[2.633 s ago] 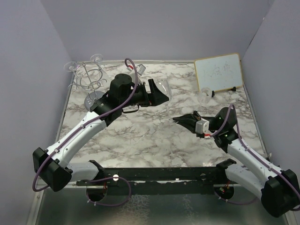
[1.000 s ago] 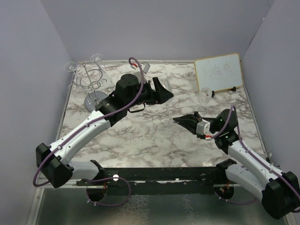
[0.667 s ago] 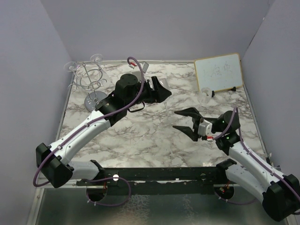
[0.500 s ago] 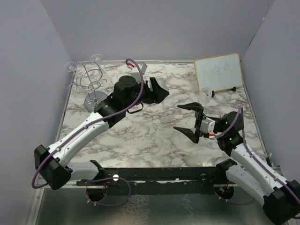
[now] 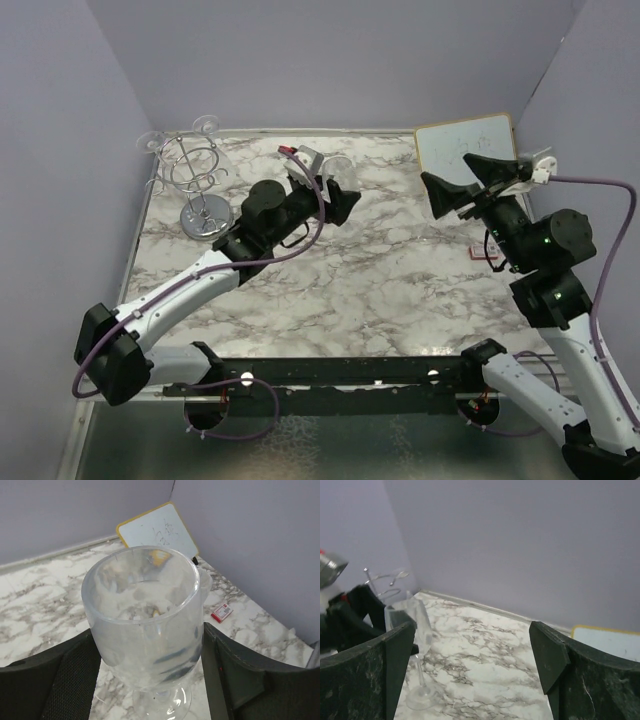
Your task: Take the wine glass off the wine glass rack
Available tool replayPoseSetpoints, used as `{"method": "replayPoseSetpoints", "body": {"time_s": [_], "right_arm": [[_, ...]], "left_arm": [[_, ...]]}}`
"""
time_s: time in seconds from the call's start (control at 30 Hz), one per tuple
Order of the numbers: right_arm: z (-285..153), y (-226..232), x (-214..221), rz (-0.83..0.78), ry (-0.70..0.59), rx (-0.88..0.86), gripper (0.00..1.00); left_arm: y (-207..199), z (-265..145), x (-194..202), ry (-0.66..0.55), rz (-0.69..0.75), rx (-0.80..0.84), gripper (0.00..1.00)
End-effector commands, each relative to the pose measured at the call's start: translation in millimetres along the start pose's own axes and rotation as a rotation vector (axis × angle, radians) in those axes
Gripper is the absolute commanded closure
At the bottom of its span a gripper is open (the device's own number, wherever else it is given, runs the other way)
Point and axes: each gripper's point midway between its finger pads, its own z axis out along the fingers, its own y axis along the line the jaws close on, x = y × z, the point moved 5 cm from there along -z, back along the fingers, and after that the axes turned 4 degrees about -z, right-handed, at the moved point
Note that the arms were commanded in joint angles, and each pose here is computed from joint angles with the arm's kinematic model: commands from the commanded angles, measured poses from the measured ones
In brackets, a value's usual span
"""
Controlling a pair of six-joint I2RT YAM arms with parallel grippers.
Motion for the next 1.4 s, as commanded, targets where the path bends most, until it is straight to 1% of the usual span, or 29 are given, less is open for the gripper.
{"method": "replayPoseSetpoints", "body": {"time_s": [0.0, 0.07, 0.13, 0.23, 0.37, 0.47, 0.6, 0.77, 0.97, 1.1, 1.37], "right_arm": [[-23, -31, 3, 0.167, 0.099, 0.342, 0.01], [-28, -31, -4, 0.142, 0.067, 0.334, 0.01], [-34, -32, -9, 0.115, 0.049, 0.335, 0.01], [-45, -33, -22, 0.103, 0.015, 0.356, 0.00], [-65, -35, -45, 0.116, -0.081, 0.395, 0.00], [-80, -40, -59, 0.100, -0.138, 0.445, 0.00], [-87, -44, -66, 0.048, -0.145, 0.471, 0.00], [-88, -43, -63, 0.020, -0.145, 0.464, 0.00], [-86, -44, -54, -0.004, -0.135, 0.468, 0.00], [-86, -45, -51, -0.014, -0.134, 0.476, 0.00], [-82, -45, -49, -0.018, -0.132, 0.469, 0.00]], "left_arm": [[-35, 20, -14, -0.186, 0.293, 0.197, 0.46], [-45, 29, 0, -0.202, 0.408, 0.248, 0.46], [-50, 41, 14, -0.208, 0.472, 0.274, 0.46], [-51, 59, 30, -0.205, 0.504, 0.305, 0.46], [-50, 81, 49, -0.245, 0.530, 0.343, 0.48], [-47, 96, 60, -0.282, 0.523, 0.345, 0.48], [-40, 124, 94, -0.243, 0.488, 0.365, 0.49], [-31, 142, 118, -0.235, 0.461, 0.363, 0.49], [-14, 152, 136, -0.246, 0.415, 0.351, 0.49], [-9, 157, 143, -0.264, 0.414, 0.353, 0.49], [-4, 168, 162, -0.233, 0.400, 0.371, 0.49]]}}
